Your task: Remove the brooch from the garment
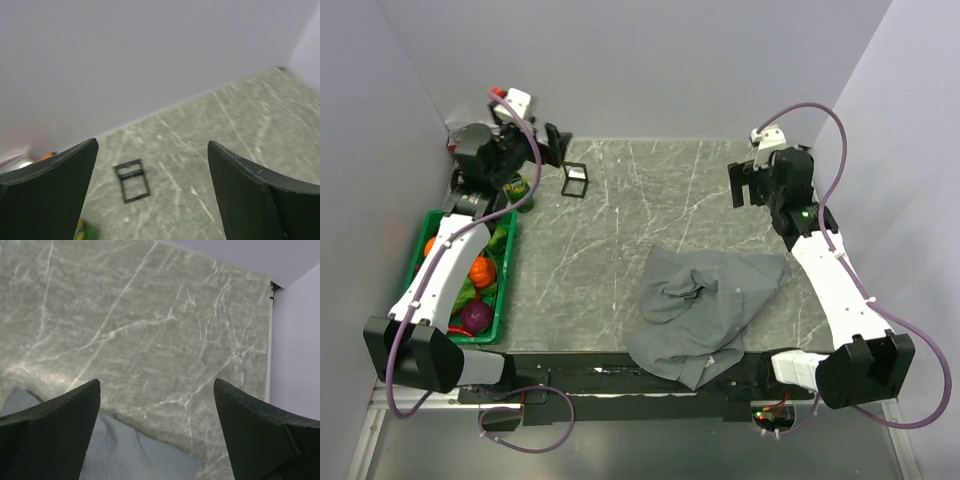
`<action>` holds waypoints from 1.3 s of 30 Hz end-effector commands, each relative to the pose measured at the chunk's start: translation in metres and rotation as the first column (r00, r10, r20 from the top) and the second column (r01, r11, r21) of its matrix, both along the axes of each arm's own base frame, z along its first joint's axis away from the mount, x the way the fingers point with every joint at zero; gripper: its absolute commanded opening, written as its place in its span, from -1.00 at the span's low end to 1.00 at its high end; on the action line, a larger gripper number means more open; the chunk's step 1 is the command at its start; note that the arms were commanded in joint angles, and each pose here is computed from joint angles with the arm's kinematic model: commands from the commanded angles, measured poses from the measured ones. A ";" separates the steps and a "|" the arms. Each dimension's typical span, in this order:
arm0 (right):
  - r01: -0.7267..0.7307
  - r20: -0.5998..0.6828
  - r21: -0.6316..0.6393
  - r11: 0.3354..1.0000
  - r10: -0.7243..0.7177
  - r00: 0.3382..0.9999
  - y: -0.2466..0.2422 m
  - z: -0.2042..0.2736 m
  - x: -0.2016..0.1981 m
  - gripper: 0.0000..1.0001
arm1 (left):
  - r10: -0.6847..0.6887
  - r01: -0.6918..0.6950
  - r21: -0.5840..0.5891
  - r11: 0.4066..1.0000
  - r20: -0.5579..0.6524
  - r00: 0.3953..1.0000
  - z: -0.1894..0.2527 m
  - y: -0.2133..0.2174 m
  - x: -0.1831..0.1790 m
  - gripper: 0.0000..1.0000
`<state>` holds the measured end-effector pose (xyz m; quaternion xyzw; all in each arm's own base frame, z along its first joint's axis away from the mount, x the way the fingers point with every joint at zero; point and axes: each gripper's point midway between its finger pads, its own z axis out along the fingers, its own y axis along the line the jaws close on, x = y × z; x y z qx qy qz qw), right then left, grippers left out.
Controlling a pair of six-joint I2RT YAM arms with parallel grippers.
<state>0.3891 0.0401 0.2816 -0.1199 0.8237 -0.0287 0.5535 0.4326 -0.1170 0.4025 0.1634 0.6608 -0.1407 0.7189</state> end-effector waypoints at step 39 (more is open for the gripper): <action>-0.235 -0.655 0.388 0.891 0.446 0.611 -0.007 -0.137 -0.050 -0.93 | -0.542 0.720 -0.055 0.691 -0.699 0.467 -0.328 -0.236 -0.054 0.38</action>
